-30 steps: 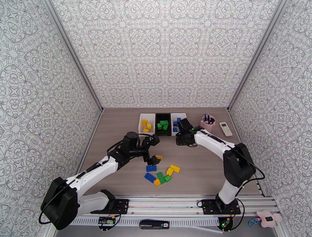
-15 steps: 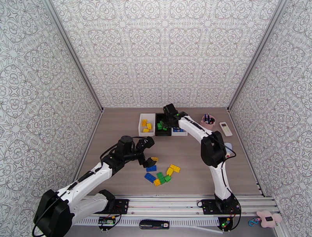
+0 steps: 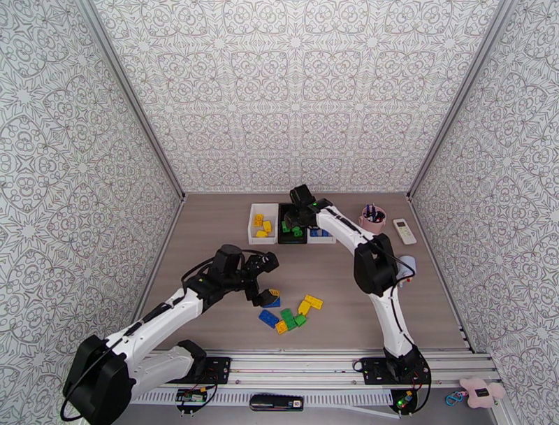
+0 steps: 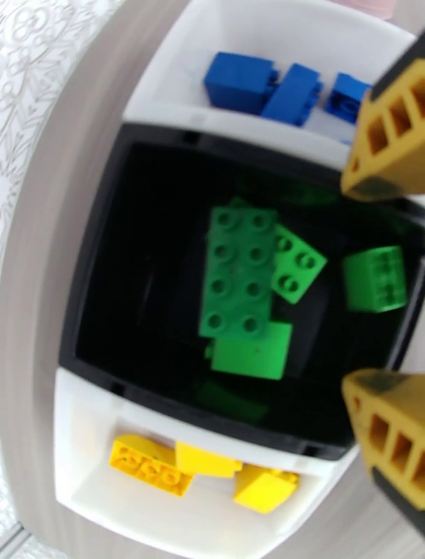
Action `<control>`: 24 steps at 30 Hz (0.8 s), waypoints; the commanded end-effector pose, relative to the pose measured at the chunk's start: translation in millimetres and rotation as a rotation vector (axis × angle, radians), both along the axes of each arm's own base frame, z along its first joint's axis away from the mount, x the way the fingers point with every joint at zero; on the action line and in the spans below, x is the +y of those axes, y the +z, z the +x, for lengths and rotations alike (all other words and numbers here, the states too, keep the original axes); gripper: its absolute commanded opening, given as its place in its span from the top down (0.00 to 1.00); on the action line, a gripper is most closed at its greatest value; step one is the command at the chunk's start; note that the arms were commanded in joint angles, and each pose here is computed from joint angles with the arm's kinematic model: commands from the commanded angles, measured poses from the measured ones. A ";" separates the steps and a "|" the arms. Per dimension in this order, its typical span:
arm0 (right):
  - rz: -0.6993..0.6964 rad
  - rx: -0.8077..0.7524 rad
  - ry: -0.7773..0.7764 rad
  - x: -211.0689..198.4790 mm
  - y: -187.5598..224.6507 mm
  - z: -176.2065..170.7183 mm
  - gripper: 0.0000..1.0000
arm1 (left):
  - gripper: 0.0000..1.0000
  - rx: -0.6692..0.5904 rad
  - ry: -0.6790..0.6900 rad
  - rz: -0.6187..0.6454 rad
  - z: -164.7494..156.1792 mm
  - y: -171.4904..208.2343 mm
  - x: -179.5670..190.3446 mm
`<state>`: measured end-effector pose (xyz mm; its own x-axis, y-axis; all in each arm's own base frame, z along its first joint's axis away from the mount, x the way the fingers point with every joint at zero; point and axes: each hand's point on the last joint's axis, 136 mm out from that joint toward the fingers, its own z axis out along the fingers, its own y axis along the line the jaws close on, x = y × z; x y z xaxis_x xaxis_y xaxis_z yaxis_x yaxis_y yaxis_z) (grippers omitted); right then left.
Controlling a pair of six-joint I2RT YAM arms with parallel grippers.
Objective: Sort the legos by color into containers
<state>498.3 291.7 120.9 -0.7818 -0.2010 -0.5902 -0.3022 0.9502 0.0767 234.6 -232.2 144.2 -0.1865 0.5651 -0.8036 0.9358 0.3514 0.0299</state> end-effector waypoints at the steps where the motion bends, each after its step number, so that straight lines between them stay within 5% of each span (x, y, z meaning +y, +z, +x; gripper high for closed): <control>1: 0.054 -0.091 -0.008 -6.4 41.5 -9.1 0.25 | 0.01 -0.019 -0.063 0.085 -3.0 -6.7 5.1; 12: 0.088 -0.101 -0.088 -50.2 39.7 -66.0 0.19 | 0.02 -0.054 -0.194 0.302 -10.1 -44.0 2.6; 24: 0.077 -0.040 -0.133 -72.6 11.6 -97.9 0.18 | 0.05 0.078 -0.203 0.463 -7.6 -90.3 -1.0</control>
